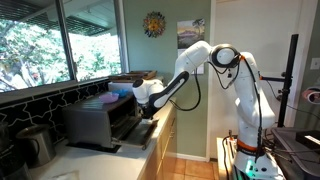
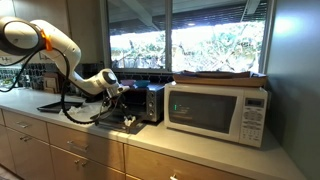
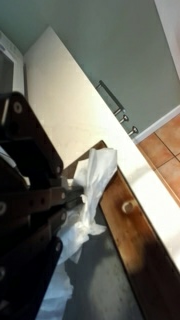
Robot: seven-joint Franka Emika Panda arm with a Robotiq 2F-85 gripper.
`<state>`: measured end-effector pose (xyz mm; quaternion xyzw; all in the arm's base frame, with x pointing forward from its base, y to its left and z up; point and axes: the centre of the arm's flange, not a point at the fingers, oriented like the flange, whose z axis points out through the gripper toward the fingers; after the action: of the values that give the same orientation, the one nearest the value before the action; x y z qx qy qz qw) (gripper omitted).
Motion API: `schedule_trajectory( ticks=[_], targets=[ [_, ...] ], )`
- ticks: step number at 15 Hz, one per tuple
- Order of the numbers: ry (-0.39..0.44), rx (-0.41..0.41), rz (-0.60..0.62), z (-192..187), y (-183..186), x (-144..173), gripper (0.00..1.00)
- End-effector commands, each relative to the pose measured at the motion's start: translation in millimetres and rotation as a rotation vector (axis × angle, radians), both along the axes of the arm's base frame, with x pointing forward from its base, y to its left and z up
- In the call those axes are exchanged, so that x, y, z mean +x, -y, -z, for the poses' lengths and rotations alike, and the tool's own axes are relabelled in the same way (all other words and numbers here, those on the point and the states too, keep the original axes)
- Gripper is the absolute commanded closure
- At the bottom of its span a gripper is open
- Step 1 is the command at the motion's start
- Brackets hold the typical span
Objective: Use the white napkin to wipe the toaster oven door
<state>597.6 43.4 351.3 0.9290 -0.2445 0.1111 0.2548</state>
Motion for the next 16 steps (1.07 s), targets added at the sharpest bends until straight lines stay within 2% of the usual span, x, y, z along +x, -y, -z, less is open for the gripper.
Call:
schedule_trajectory(
  ticks=[1,5,7,10,16],
  targets=[
    [0.047,-0.132,0.144,13.0,15.4,2.7,1.0],
    [0.053,-0.265,0.312,16.8,19.5,0.6,1.0],
    [0.045,-0.212,0.281,8.5,6.5,-3.0,1.0],
    [0.042,-0.075,0.145,-3.5,-27.0,-1.9,1.0],
    [0.01,0.142,-0.105,-17.0,-87.6,-9.6,1.0]
  ],
)
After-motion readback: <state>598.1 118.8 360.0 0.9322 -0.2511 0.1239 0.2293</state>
